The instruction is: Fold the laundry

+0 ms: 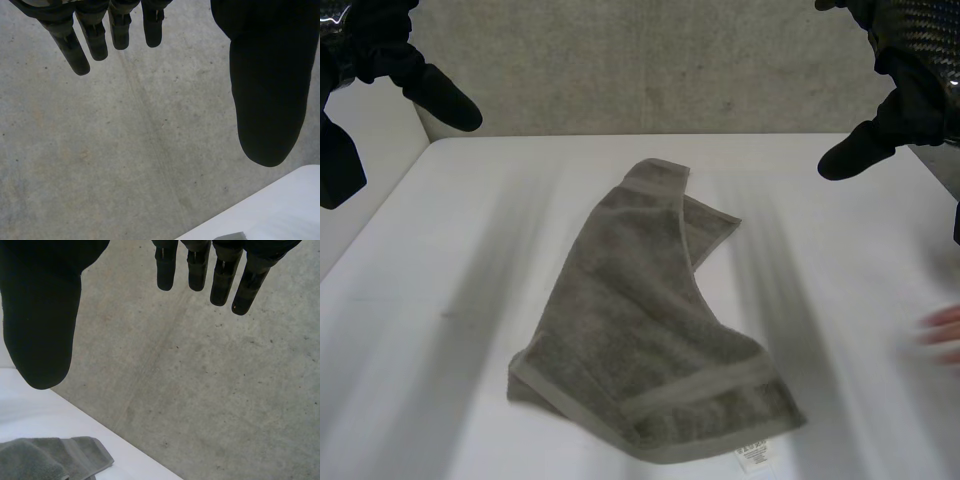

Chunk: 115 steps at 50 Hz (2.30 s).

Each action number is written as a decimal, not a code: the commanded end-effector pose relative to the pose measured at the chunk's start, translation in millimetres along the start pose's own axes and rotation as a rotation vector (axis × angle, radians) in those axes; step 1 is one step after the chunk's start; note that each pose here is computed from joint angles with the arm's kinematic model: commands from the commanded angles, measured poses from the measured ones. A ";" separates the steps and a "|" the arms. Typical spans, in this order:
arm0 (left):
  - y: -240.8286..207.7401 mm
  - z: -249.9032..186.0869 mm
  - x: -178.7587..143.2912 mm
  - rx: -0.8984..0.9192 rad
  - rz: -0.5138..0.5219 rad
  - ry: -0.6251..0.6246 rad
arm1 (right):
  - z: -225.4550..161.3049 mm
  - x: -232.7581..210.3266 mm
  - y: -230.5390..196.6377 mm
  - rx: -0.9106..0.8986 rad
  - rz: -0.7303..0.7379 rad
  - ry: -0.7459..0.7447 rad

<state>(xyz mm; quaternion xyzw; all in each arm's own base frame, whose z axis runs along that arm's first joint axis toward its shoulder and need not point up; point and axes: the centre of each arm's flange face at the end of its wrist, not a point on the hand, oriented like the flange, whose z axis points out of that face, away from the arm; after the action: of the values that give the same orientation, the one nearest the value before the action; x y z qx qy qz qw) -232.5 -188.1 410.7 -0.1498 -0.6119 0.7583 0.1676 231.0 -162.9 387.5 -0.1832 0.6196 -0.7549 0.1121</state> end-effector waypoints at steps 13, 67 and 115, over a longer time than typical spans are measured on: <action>7.3 5.9 -0.3 0.019 0.003 0.000 | 11.0 -4.1 15.1 -0.037 -0.038 -0.022; 85.1 53.1 -2.3 -0.147 0.002 -0.003 | 51.4 -78.8 262.4 -0.609 0.034 -0.216; 236.5 153.2 67.0 -0.172 0.189 0.429 | 6.7 -78.7 59.7 0.017 -0.271 -0.383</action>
<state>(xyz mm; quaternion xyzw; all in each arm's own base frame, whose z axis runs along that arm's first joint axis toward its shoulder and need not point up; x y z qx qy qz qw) -383.5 -288.0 163.4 -0.4855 -0.6098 0.5173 0.3533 298.4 -137.3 312.0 -0.3949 0.5693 -0.7025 0.1627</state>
